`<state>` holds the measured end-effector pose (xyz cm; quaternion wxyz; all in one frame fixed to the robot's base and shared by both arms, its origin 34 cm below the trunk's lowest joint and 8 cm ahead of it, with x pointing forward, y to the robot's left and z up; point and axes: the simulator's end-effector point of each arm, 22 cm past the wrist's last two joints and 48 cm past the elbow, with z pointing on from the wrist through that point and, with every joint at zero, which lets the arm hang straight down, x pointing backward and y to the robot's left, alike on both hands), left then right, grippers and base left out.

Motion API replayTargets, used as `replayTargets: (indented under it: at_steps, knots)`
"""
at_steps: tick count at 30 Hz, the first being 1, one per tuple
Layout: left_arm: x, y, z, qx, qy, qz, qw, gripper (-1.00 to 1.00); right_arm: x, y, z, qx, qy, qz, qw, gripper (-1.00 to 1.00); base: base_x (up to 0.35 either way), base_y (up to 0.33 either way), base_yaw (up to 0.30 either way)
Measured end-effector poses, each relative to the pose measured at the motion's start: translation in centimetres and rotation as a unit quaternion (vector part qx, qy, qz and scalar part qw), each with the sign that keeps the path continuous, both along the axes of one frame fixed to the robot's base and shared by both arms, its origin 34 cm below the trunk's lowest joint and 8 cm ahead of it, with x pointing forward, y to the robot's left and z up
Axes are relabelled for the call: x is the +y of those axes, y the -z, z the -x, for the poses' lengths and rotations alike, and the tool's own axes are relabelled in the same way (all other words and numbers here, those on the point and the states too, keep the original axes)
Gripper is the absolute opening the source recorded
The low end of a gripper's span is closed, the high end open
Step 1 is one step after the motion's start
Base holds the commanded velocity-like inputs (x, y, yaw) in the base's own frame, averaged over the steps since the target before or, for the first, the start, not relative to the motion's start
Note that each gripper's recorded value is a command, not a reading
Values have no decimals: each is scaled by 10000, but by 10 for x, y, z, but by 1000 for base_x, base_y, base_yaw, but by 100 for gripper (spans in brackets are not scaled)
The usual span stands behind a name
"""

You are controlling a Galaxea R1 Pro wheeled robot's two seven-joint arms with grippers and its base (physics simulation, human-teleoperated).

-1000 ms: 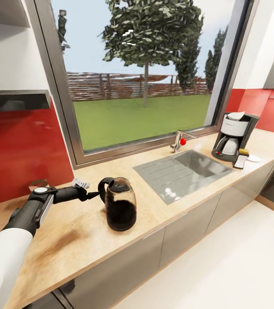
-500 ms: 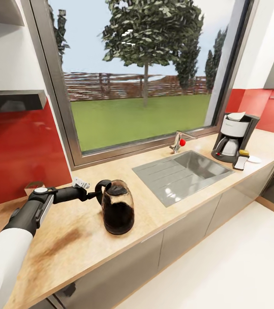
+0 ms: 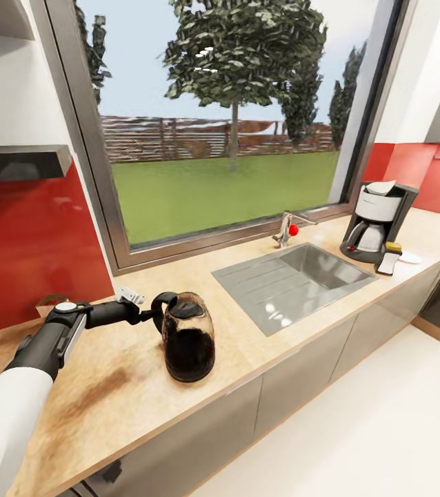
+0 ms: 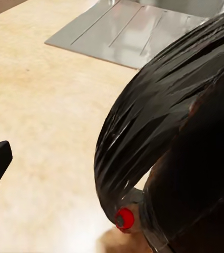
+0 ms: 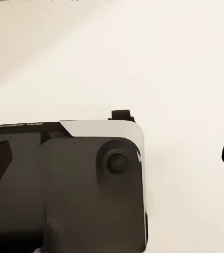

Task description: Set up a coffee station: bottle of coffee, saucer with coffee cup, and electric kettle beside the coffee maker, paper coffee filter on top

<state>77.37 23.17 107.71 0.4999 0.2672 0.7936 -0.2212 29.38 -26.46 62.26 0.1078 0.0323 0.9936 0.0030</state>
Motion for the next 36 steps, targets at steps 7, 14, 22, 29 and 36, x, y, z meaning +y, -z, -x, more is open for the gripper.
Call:
replayTargets:
  at_steps: [7,14,22,29,36]
  knots:
    - [0,0,0,-2,1,-2,10000,100,0,0,0,1,-2,-2,10000,100,58,-24,0]
    - [-4,0,0,1,29,22,10000,100,0,0,0,2,-1,-3,10000,100,3,-1,0]
    - [-11,1,1,4,58,61,10000,100,0,0,0,1,-3,-1,10000,100,0,0,0]
    - [-12,1,1,10,68,72,10000,100,0,0,0,2,-2,-1,10000,100,0,0,0]
    - [-12,1,1,10,61,77,10000,100,0,0,0,2,-3,-3,10000,100,0,0,0]
